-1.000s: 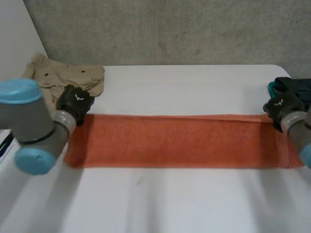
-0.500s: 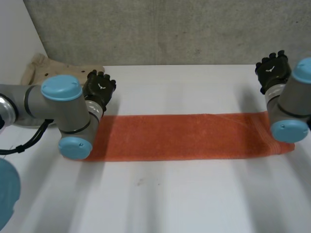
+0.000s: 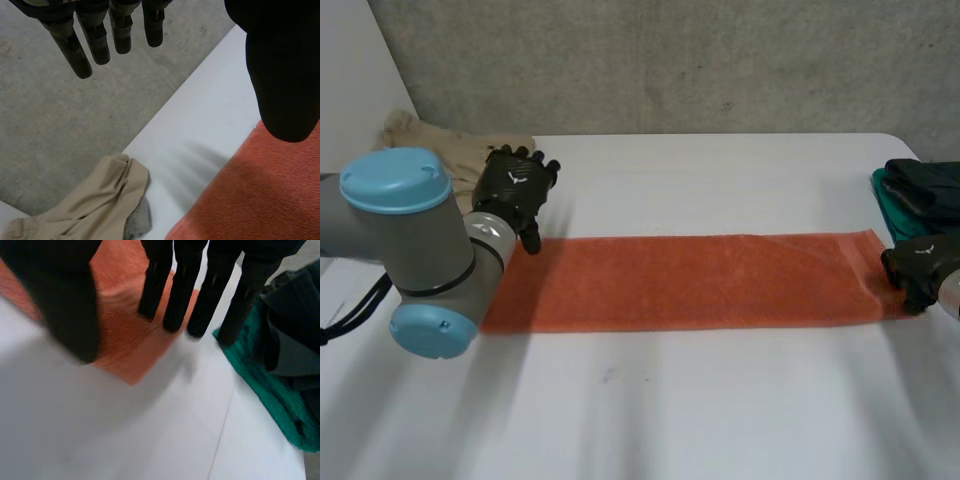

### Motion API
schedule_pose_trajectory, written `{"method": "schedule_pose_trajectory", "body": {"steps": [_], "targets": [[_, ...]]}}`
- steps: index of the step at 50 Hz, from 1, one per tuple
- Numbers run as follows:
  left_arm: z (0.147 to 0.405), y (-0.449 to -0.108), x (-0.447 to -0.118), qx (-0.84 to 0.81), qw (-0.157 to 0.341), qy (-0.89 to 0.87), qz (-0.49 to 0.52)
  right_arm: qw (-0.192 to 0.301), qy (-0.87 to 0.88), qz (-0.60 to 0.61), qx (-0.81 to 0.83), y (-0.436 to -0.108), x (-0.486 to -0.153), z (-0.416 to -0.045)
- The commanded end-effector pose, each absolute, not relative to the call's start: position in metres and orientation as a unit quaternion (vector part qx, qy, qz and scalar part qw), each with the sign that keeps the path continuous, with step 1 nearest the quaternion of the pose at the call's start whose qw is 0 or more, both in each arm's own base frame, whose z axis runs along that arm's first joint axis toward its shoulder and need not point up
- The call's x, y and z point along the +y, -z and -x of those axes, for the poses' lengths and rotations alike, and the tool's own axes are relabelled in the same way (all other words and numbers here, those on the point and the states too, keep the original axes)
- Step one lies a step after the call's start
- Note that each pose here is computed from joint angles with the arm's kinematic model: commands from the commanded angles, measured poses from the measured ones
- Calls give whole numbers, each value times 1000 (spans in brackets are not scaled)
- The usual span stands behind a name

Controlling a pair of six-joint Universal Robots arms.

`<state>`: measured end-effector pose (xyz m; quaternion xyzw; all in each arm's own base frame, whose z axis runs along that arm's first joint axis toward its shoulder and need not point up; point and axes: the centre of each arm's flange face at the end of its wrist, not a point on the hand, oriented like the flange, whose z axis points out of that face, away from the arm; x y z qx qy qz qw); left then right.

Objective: Fold the laundry.

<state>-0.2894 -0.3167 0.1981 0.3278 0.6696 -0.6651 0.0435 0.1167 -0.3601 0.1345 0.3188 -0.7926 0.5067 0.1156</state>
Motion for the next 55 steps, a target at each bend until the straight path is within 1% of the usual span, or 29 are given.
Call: {"method": "schedule_pose_trajectory", "body": {"steps": [1, 2, 3, 5, 6, 8, 9, 12, 14, 15, 16, 19, 20, 23, 24, 27, 28, 31, 32, 35, 38, 43, 45, 46, 49, 51, 52, 53, 55], "targets": [[290, -193, -315, 672, 42, 660, -333, 190, -507, -268, -797, -125, -374, -93], [290, -194, -315, 671, 42, 661, -332, 210, -504, -251, -799, -125, -375, -86], [290, -196, -314, 671, 42, 662, -332, 247, -510, -222, -794, -131, -380, -72], [289, -197, -313, 671, 42, 662, -331, 281, -524, -206, -777, -145, -382, -61], [288, -200, -312, 669, 42, 665, -330, 302, -538, -206, -760, -157, -384, -54], [286, -206, -310, 666, 43, 669, -327, 326, -541, -217, -744, -170, -385, -47], [285, -209, -309, 664, 43, 671, -326, 354, -536, -235, -729, -178, -386, -39], [283, -213, -305, 663, 42, 673, -325, 384, -527, -259, -712, -184, -390, -32], [282, -216, -302, 663, 42, 674, -324, 390, -542, -286, -687, -191, -394, -41], [281, -217, -301, 662, 42, 674, -324, 382, -559, -298, -673, -195, -395, -54], [280, -217, -300, 663, 42, 674, -323, 355, -594, -329, -643, -201, -392, -87], [278, -221, -297, 664, 39, 676, -318, 291, -655, -392, -576, -211, -377, -157], [277, -221, -296, 665, 38, 676, -316, 252, -693, -424, -526, -219, -363, -197], [275, -224, -294, 667, 30, 678, -307, 186, -735, -470, -452, -225, -332, -254], [276, -225, -293, 667, 28, 679, -305, 153, -749, -492, -417, -224, -314, -281], [274, -227, -290, 669, 22, 680, -299, 94, -755, -532, -372, -213, -280, -322], [274, -227, -290, 670, 22, 680, -299, 57, -746, -558, -358, -196, -260, -343], [272, -224, -286, 674, 21, 675, -300, 6, -727, -597, -340, -167, -229, -372], [271, -221, -285, 676, 21, 672, -301, -22, -713, -620, -327, -150, -208, -385], [271, -218, -284, 679, 21, 668, -302, -41, -699, -640, -317, -135, -187, -397], [271, -216, -283, 681, 21, 667, -303, -39, -690, -644, -328, -130, -187, -394], [272, -217, -283, 677, 20, 671, -303, -16, -670, -619, -409, -133, -197, -373], [273, -217, -283, 676, 18, 671, -304, -7, -680, -585, -443, -152, -207, -362], [274, -218, -283, 674, 18, 672, -304, -4, -691, -538, -482, -172, -220, -344], [275, -219, -282, 672, 16, 675, -305, -18, -692, -470, -547, -189, -237, -316], [276, -220, -282, 671, 15, 676, -304, -45, -657, -436, -614, -180, -242, -295], [277, -219, -282, 671, 14, 675, -306, -58, -624, -424, -654, -169, -241, -283], [278, -219, -281, 670, 12, 675, -308, -58, -611, -419, -669, -165, -241, -278], [281, -218, -278, 670, 8, 674, -312, -36, -570, -416, -707, -147, -243, -262]]}}
